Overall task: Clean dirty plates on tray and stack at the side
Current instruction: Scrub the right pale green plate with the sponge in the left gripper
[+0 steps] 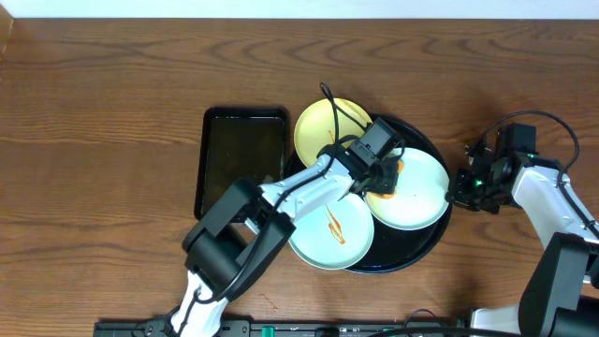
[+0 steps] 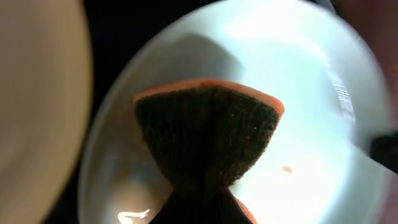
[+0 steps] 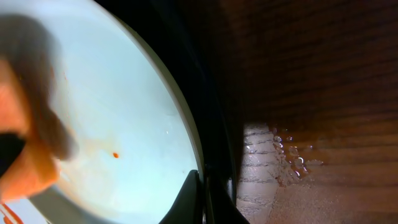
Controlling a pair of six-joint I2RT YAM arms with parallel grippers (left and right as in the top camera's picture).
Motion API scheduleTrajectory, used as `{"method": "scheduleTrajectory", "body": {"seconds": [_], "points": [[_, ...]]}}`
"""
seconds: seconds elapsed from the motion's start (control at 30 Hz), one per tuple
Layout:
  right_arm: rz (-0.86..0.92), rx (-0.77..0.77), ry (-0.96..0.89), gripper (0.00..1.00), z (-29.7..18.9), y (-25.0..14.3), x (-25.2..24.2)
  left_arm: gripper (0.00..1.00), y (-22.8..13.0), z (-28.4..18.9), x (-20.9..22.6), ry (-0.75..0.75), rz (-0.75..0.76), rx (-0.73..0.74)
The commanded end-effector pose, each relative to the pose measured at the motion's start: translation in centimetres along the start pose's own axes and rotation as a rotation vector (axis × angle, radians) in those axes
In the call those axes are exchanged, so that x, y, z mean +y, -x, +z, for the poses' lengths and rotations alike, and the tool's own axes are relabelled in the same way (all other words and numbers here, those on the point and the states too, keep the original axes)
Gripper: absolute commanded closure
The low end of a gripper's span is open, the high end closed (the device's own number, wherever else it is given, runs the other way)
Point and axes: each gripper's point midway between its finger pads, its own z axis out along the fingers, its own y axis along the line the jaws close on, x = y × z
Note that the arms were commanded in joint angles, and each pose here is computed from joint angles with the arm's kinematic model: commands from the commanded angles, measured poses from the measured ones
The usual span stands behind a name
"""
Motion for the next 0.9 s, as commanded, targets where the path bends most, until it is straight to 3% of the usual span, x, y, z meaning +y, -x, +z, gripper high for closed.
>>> {"method": "scheduleTrajectory", "body": {"seconds": [0.0, 0.3, 0.57, 0.87], "points": [[-0.003, -0.001, 0.016, 0.99, 0.0, 0.2, 0.3, 0.92, 2.8, -5.4, -4.9, -0.135, 0.116, -0.112], [-0.003, 0.000, 0.016, 0.99, 0.0, 0.2, 0.3, 0.93, 1.8, -4.1, -6.3, -0.154, 0.109, -0.094], [-0.001, 0.003, 0.016, 0.99, 0.0, 0.2, 0.3, 0.92, 1.9, -3.8, -6.4, -0.137, 0.206, -0.114], [0.000, 0.006, 0.015, 0.99, 0.0, 0.1, 0.3, 0.93, 0.1, 0.9, -7.4, -0.163, 0.255, -0.095]]}}
